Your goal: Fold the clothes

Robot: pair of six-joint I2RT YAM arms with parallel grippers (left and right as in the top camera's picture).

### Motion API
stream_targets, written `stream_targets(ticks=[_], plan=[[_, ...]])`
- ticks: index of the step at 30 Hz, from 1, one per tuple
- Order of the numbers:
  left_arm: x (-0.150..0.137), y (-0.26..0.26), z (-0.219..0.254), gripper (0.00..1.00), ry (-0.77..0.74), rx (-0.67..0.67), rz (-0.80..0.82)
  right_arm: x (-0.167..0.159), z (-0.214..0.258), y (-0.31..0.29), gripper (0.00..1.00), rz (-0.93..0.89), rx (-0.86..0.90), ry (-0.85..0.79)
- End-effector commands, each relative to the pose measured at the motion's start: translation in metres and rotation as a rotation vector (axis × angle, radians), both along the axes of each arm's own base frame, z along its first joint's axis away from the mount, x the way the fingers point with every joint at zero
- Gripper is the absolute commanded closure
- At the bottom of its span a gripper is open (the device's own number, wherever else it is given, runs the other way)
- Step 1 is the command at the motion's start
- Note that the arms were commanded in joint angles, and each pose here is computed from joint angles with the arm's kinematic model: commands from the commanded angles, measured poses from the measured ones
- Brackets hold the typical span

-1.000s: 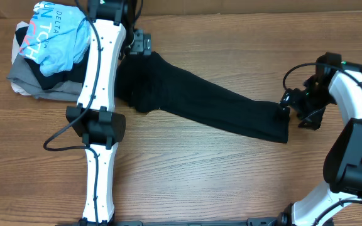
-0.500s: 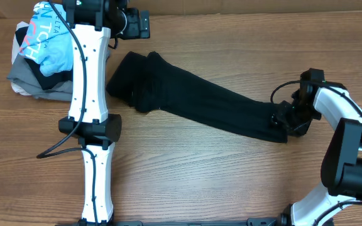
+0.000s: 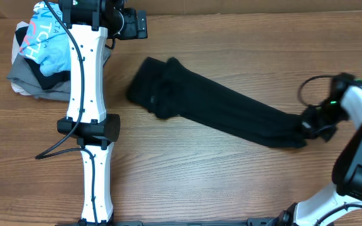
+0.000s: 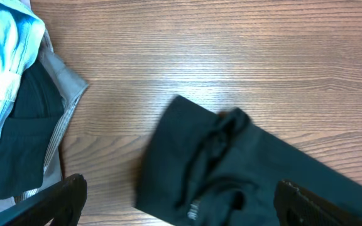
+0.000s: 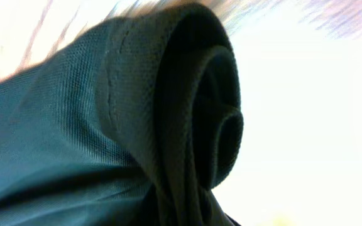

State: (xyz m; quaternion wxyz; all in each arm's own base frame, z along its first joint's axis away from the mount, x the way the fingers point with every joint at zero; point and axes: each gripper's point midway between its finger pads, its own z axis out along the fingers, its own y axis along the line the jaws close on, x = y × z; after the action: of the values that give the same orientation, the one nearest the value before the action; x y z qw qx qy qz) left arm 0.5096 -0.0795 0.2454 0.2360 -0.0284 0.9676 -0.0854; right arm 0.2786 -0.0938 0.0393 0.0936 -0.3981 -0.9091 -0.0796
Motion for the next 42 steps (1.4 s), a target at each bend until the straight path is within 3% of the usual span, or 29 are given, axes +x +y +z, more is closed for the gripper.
stream_targets(ticks=[1, 5, 10, 18, 27, 29, 30, 31, 32, 35, 42], plan=[[-0.006, 0.004, 0.026, 0.03, -0.061, -0.01, -0.007, 0.018, 0.025, -0.022, 0.96, 0.011, 0.001, -0.089], [-0.006, 0.004, 0.026, 0.02, -0.061, -0.01, -0.007, 0.037, 0.052, -0.008, 0.96, 0.116, 0.109, -0.204], [-0.006, 0.005, 0.026, 0.02, -0.06, -0.01, -0.004, 0.05, 0.057, 0.033, 0.96, 0.26, 0.123, -0.209], [-0.006, 0.005, 0.026, 0.01, -0.059, -0.01, -0.005, 0.09, 0.058, 0.157, 0.96, 0.535, 0.134, -0.331], [-0.006, 0.005, 0.026, 0.0, -0.059, -0.01, -0.005, 0.108, 0.05, 0.25, 0.94, 0.661, 0.079, -0.437], [-0.006, 0.004, 0.026, 0.0, -0.059, -0.01, -0.005, 0.108, 0.043, 0.26, 0.79, 0.686, 0.084, -0.433], [-0.006, 0.004, 0.026, 0.0, -0.059, -0.01, -0.005, 0.107, 0.038, 0.265, 0.43, 0.699, 0.087, -0.429], [-0.006, 0.004, 0.026, 0.0, -0.059, -0.011, -0.005, 0.107, 0.037, 0.267, 0.29, 0.708, 0.088, -0.429], [-0.006, 0.004, 0.026, 0.0, -0.058, -0.012, -0.005, 0.107, 0.037, 0.267, 0.23, 0.709, 0.088, -0.429], [-0.006, 0.002, 0.022, 0.0, -0.044, -0.018, -0.011, 0.106, 0.042, 0.266, 0.15, 0.704, 0.096, -0.423], [-0.012, 0.0, -0.025, 0.0, 0.11, 0.015, -0.092, 0.117, 0.102, 0.242, 0.13, 0.658, 0.087, -0.482]])
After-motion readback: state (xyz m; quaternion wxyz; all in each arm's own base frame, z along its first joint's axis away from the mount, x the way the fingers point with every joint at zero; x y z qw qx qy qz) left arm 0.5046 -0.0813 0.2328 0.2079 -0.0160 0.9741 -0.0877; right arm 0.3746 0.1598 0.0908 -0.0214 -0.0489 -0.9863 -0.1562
